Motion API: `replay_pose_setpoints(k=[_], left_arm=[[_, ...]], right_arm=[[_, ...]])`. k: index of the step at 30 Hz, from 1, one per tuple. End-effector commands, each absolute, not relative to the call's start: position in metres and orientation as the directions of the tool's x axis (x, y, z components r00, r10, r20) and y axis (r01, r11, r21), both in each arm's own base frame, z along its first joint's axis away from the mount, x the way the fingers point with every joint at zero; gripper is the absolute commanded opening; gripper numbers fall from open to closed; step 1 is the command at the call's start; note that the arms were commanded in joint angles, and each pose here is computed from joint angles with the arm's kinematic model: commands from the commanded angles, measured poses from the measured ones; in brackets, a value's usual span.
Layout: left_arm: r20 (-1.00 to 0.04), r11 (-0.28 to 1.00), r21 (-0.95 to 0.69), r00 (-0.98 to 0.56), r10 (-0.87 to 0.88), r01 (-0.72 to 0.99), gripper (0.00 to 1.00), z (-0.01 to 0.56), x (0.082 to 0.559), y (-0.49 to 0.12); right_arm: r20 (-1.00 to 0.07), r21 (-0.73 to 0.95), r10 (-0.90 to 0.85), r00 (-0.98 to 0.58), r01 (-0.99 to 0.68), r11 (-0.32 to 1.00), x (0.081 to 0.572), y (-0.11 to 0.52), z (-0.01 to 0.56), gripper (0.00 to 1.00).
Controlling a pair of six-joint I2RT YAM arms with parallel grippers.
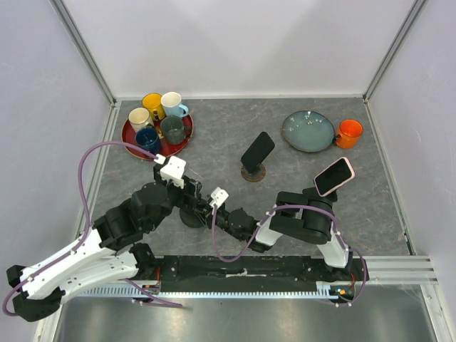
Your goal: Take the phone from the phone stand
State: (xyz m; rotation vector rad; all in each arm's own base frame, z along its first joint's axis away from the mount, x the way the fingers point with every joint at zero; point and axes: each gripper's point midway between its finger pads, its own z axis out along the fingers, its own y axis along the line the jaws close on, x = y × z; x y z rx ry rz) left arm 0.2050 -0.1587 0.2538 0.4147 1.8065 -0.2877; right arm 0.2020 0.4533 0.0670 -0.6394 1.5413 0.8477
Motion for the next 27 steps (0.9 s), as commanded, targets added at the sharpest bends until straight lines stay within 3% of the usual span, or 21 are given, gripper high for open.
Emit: replay_pose_setpoints(k=[1,27], left_arm=[[-0.873,0.824,-0.361,0.153,-0.463,0.437,0.02,0.441,0.202,-0.137],[-0.903,0.830,-0.339,0.097,-0.420,0.442,0.02,0.470,0.193,-0.131]], right_arm=[[-0.864,-0.029,-0.399,-0.307,-0.761,0.648,0.183,0.383,-0.074,0.00],[-0.847,-0.058,-0.424,-0.322,-0.736,0.674,0.189,0.384,-0.081,0.00]])
